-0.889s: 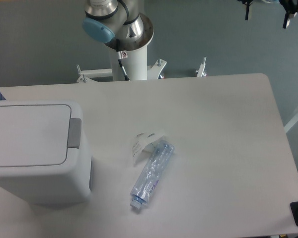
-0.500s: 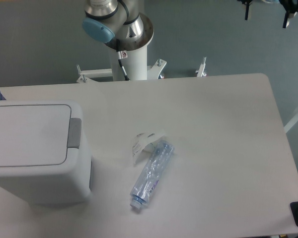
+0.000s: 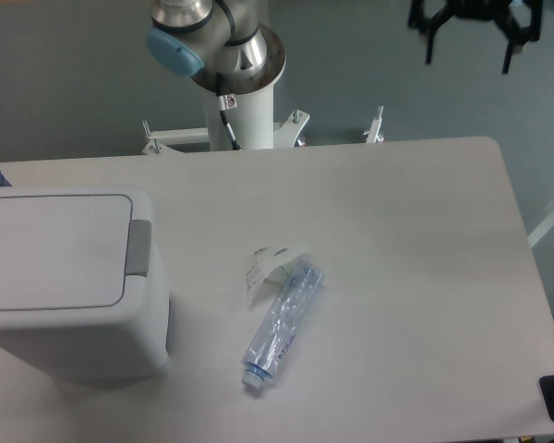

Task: Open the trash can
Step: 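Lower the open gripper toward the white trash bin's lid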

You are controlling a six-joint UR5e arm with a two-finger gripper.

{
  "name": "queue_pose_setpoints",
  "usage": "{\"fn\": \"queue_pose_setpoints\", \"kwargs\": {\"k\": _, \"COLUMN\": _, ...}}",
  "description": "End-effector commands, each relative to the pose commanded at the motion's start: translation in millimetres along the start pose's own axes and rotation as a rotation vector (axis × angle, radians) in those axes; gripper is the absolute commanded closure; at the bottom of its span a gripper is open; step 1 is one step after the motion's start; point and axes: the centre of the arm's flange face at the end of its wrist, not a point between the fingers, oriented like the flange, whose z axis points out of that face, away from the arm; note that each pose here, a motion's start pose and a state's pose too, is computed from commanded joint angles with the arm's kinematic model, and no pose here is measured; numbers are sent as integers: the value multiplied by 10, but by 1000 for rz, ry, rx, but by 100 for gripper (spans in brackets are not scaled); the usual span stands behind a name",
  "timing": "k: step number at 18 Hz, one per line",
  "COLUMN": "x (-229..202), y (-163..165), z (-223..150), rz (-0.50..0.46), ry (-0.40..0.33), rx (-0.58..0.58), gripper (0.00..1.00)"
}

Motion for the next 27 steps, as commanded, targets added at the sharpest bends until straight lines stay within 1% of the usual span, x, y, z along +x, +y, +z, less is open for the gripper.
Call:
{"fn": "queue_pose_setpoints", "kwargs": {"k": 3, "x": 315, "y": -262, "z": 122, "rz": -100, "ry": 28, "rx": 16, "gripper": 0}}
{"fn": "queue_pose_setpoints", "kwargs": {"k": 7, "x": 683, "y": -487, "z": 183, "rz": -190, "ry": 77, "rx": 27, "gripper": 0}}
{"fn": "queue_pose_setpoints", "kwargs": {"k": 10, "x": 925, "y": -621, "z": 329, "rz": -299, "ry": 139, "rx": 20, "gripper": 0}}
{"fn": "queue_pose_setpoints", "kwargs": {"k": 13, "x": 1159, "y": -750, "z": 552, "rz": -341, "ry": 194, "rx": -7, "gripper": 0}}
{"fn": "queue_pose_setpoints", "kwargs": {"k": 14, "x": 1292, "y": -845, "z": 619, "rz": -396, "ry": 227, "rx": -9, "gripper": 0}}
{"fn": "queue_pose_setpoints", "kwargs": {"k": 19, "x": 1548, "y": -1051, "z": 850, "rz": -402, "ry": 254, "rx": 12, "gripper": 0}}
{"fn": "queue_pose_setpoints", "kwargs": {"k": 22, "x": 1619, "y": -1096, "z": 925, "rz": -422, "ry": 265, "rx": 3, "gripper": 0}}
{"fn": "queue_pose_setpoints", "kwargs": {"k": 25, "x": 1766, "y": -1150, "z": 1009, "rz": -405, "ry": 281, "rx": -12, "gripper": 0}}
{"fn": "queue_pose_setpoints", "kwargs": {"k": 27, "x": 1857, "y": -1170, "z": 1012, "rz": -414, "ry": 288, "rx": -19, "gripper": 0}}
